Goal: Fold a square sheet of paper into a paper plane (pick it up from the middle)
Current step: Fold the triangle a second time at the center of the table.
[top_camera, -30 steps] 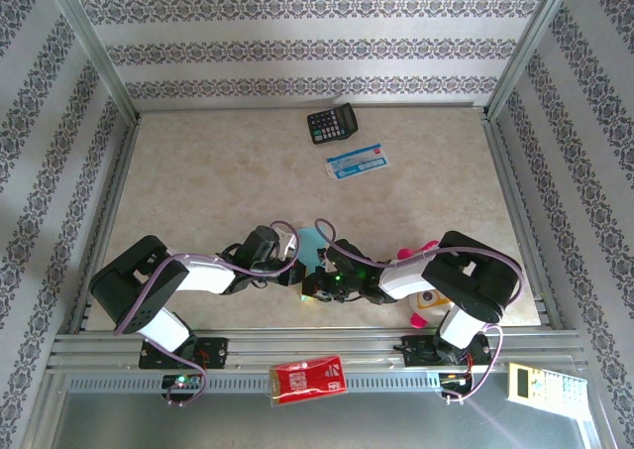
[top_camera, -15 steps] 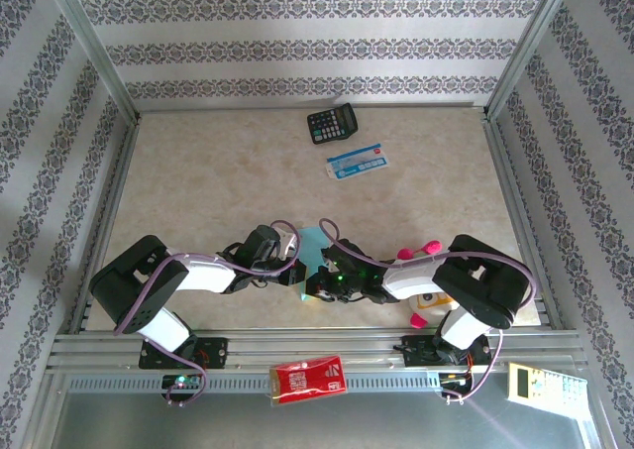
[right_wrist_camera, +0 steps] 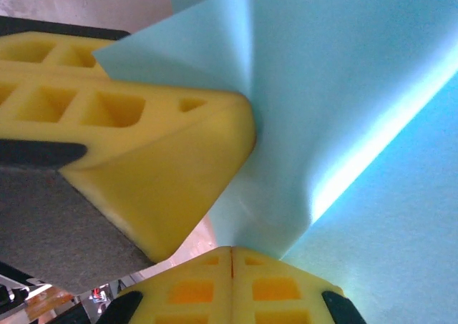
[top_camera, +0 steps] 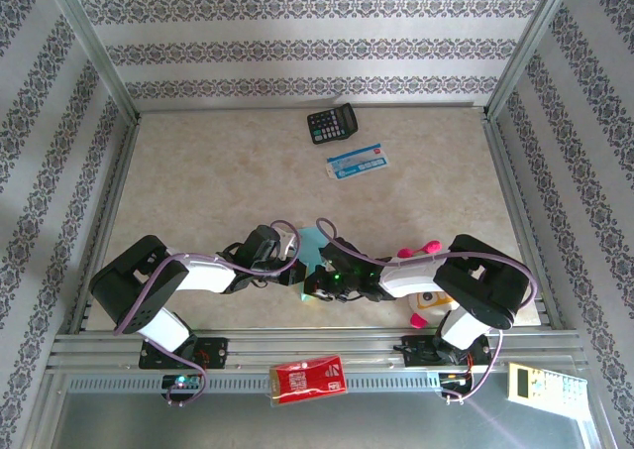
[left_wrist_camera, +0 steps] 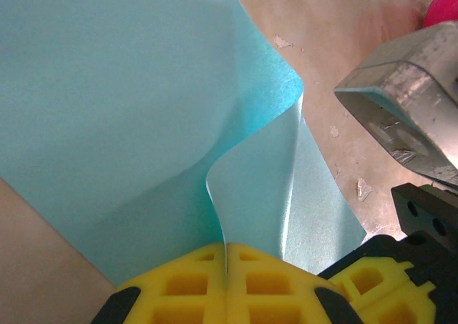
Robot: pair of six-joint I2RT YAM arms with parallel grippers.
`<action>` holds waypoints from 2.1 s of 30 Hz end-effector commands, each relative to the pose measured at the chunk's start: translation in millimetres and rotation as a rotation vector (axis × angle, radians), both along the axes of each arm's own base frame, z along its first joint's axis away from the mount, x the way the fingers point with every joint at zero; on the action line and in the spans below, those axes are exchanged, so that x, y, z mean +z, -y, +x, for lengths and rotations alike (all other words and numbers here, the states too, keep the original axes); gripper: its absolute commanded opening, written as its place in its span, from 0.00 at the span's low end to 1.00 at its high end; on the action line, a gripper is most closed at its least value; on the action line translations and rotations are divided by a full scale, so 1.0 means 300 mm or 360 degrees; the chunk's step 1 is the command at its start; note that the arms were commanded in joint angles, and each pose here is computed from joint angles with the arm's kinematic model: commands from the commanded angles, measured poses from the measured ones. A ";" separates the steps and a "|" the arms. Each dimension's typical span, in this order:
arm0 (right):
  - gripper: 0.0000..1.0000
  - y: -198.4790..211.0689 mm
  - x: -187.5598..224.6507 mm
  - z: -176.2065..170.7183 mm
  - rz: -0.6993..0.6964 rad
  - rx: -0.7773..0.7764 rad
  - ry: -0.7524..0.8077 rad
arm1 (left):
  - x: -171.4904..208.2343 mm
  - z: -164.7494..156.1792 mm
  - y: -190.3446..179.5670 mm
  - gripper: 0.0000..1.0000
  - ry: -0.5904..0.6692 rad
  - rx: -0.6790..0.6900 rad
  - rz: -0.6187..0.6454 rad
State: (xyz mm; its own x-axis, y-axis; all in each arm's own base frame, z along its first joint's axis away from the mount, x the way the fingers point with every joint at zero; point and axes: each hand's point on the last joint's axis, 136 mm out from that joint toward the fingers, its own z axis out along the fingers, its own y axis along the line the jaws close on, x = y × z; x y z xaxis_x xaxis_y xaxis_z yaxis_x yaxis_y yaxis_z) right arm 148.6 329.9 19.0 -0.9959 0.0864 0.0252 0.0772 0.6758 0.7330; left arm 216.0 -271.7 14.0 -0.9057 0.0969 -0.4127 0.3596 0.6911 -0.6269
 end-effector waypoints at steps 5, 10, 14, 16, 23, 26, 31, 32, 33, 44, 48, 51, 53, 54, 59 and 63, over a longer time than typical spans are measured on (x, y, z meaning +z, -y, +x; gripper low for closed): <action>0.01 0.008 -0.041 -0.024 -0.0134 -0.0039 -0.0053 | -0.165 -0.058 -0.111 0.00 -0.0172 0.0050 0.0309; 0.00 0.052 -0.092 -0.042 -0.0249 -0.0070 -0.0111 | -0.164 -0.058 -0.113 0.00 -0.0170 0.0052 0.0309; 0.00 0.055 -0.097 -0.051 -0.0262 -0.0056 -0.0138 | -0.165 -0.059 -0.114 0.00 -0.0168 0.0049 0.0313; 0.00 0.042 -0.062 -0.035 -0.0206 -0.0047 -0.0095 | -0.163 -0.057 -0.112 0.00 -0.0164 0.0050 0.0311; 0.00 0.025 0.082 0.060 -0.0005 -0.0108 0.0066 | -0.164 -0.060 -0.112 0.00 -0.0168 0.0047 0.0309; 0.00 0.039 0.075 0.076 -0.0014 -0.0129 0.0065 | -0.162 -0.059 -0.110 0.00 -0.0166 0.0044 0.0306; 0.00 0.036 0.052 0.082 -0.0030 -0.0117 0.0052 | -0.163 -0.059 -0.111 0.00 -0.0169 0.0045 0.0308; 0.00 0.035 0.048 0.084 -0.0033 -0.0118 0.0052 | -0.162 -0.059 -0.110 0.00 -0.0168 0.0045 0.0306; 0.00 0.038 0.039 0.085 -0.0043 -0.0116 0.0050 | -0.160 -0.058 -0.109 0.00 -0.0168 0.0044 0.0304; 0.00 0.086 -0.049 0.088 -0.0139 -0.0122 0.0007 | -0.156 -0.057 -0.108 0.00 -0.0163 0.0035 0.0309; 0.00 0.079 0.000 0.103 -0.0079 -0.0120 0.0037 | -0.159 -0.057 -0.109 0.00 -0.0164 0.0033 0.0317; 0.00 0.078 0.053 0.126 -0.0014 -0.0140 0.0074 | -0.160 -0.058 -0.108 0.00 -0.0168 0.0031 0.0316; 0.00 0.086 0.075 0.140 -0.0005 -0.0151 0.0102 | -0.161 -0.059 -0.109 0.00 -0.0169 0.0030 0.0316; 0.00 0.092 0.079 0.148 -0.0005 -0.0157 0.0108 | -0.162 -0.059 -0.110 0.00 -0.0169 0.0030 0.0319; 0.00 0.103 0.074 0.175 -0.0005 -0.0169 0.0109 | -0.163 -0.061 -0.112 0.00 -0.0173 0.0034 0.0318; 0.00 0.097 0.057 0.186 -0.0021 -0.0157 0.0104 | -0.163 -0.062 -0.112 0.00 -0.0174 0.0034 0.0316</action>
State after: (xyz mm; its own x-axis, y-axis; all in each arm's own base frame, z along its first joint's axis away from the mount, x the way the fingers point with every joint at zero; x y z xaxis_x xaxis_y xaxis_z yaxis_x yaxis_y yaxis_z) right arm 201.7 299.3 39.4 -0.9779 0.2062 -0.0350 0.1144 0.6674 0.7359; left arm 216.4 -272.7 14.4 -0.9063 0.1059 -0.4091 0.3625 0.6924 -0.6239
